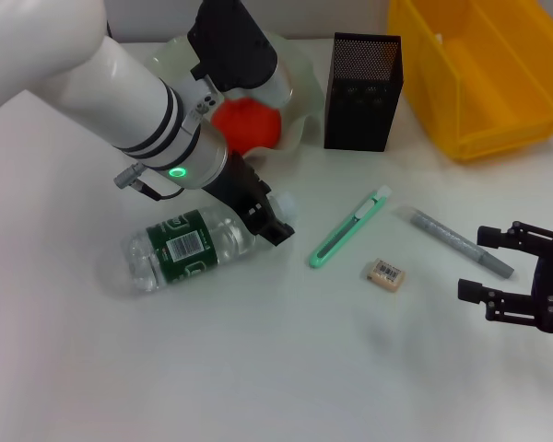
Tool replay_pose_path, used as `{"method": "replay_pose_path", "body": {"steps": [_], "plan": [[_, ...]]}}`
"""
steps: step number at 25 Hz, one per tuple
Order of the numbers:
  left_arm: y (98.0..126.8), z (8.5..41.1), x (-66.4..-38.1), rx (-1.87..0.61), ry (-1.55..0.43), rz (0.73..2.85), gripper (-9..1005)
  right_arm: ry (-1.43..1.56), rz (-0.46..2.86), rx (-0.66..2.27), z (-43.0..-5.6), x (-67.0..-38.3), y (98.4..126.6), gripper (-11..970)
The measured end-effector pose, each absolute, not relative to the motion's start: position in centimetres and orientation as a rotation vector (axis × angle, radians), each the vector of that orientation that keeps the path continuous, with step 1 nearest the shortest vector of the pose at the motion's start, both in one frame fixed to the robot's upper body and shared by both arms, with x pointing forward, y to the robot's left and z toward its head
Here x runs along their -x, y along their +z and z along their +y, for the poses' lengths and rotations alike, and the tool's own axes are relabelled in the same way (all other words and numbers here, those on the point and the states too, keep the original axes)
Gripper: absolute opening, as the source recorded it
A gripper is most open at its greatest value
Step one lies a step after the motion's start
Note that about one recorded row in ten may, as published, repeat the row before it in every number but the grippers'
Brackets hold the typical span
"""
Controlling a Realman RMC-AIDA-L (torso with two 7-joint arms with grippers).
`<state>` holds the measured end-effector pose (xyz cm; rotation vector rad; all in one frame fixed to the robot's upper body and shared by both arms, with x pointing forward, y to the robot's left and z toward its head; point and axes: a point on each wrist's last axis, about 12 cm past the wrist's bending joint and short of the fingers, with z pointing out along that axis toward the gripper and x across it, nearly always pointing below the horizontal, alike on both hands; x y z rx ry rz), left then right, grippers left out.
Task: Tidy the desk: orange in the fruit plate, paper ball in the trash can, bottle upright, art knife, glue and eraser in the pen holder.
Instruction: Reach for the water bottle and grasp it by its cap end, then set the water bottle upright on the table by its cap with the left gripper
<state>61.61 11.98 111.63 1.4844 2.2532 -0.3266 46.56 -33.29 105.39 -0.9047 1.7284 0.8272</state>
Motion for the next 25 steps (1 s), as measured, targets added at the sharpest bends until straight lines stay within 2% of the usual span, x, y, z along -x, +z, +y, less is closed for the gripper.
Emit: {"method": "replay_pose_path", "body": {"steps": [2, 8, 13, 25], "plan": [[111.6, 12.0, -61.6, -1.485, -0.325, 2.252, 797, 0.832, 1.725, 0.905, -33.2, -46.5, 105.4, 797], [111.4, 12.2, -61.5, -1.483, -0.324, 2.255, 641, 0.835, 1.719, 0.899, -33.3, -46.5, 105.5, 797], [111.7, 12.4, -61.3, -1.461, -0.345, 2.239, 454, 0.834, 1.717, 0.901, -33.3, -46.6, 105.5, 796], [114.8, 15.8, -60.9, -1.268, -0.531, 2.191, 445, 0.846, 1.701, 0.917, -33.0, -47.0, 105.9, 796]]}}
